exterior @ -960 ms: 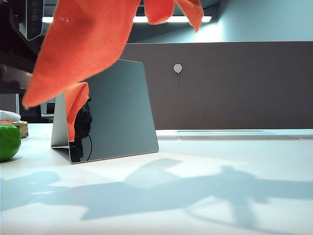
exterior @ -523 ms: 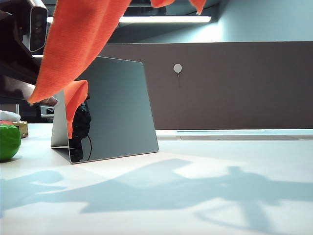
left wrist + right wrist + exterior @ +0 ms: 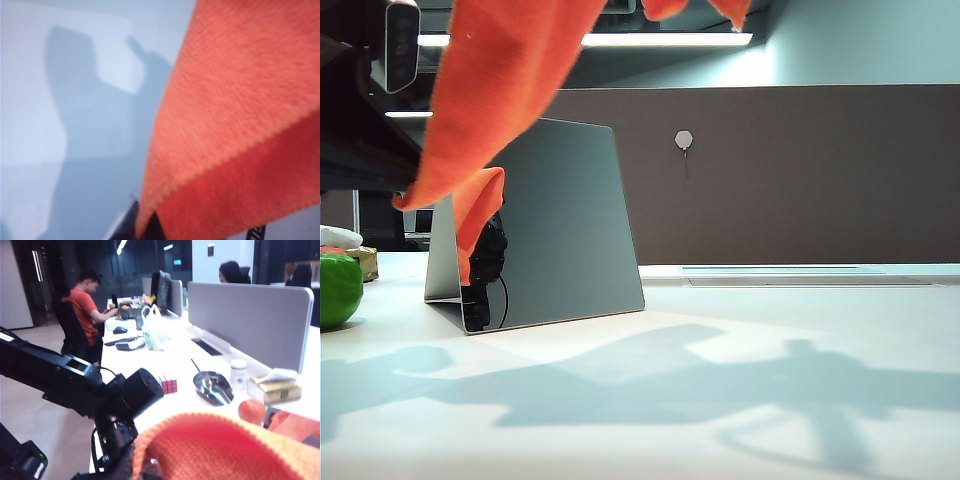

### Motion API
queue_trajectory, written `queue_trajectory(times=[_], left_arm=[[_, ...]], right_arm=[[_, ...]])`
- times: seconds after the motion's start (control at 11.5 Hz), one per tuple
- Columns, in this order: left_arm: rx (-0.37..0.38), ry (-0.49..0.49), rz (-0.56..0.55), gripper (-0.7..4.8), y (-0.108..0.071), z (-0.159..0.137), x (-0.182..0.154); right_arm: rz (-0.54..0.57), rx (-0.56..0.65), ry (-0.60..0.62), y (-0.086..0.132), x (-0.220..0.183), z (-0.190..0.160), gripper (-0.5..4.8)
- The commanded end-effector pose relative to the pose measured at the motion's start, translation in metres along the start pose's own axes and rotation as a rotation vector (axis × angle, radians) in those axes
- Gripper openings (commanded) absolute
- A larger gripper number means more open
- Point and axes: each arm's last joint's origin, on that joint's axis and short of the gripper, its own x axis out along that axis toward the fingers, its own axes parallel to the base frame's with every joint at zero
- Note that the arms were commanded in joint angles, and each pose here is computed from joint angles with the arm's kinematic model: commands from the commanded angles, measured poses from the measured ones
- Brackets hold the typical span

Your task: Pick up the cloth from the table and use it to cover the mirror.

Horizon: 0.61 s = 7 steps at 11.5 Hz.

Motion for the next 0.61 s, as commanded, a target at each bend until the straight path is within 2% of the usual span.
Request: queue_trajectory(times=[0.09,0.26,0.35,0.44,0.61], left_arm=[[0.089,-0.062,0.011,-0.06,0.001,0.009,-0.001],[0.091,-0.089,0.018,-0.06,0.001,0.015,-0.002],[0.086,-0.101,0.021,-0.06,0.001,0.017,-0.002],[0.081,-0.124,0.058,-0.06,0.001,0.021,-0.004],[0.113,-0.153,0.125,-0.06,-0.004,0.028,-0.009]], right_arm=[[-0.197,0.038,0.117,-0.006,-0.002,-0.013,-0.01],[-0.376,0.064,0.179,-0.010,-0.005,-0.020,-0.01],[-0.422,0.066,0.190,-0.012,-0.005,-0.022,-0.01],[-0.530,0.061,0.201,-0.014,-0.007,-0.023,-0.01],[-0.655,0.046,0.197,-0.017,-0.009,-0.023,-0.01]])
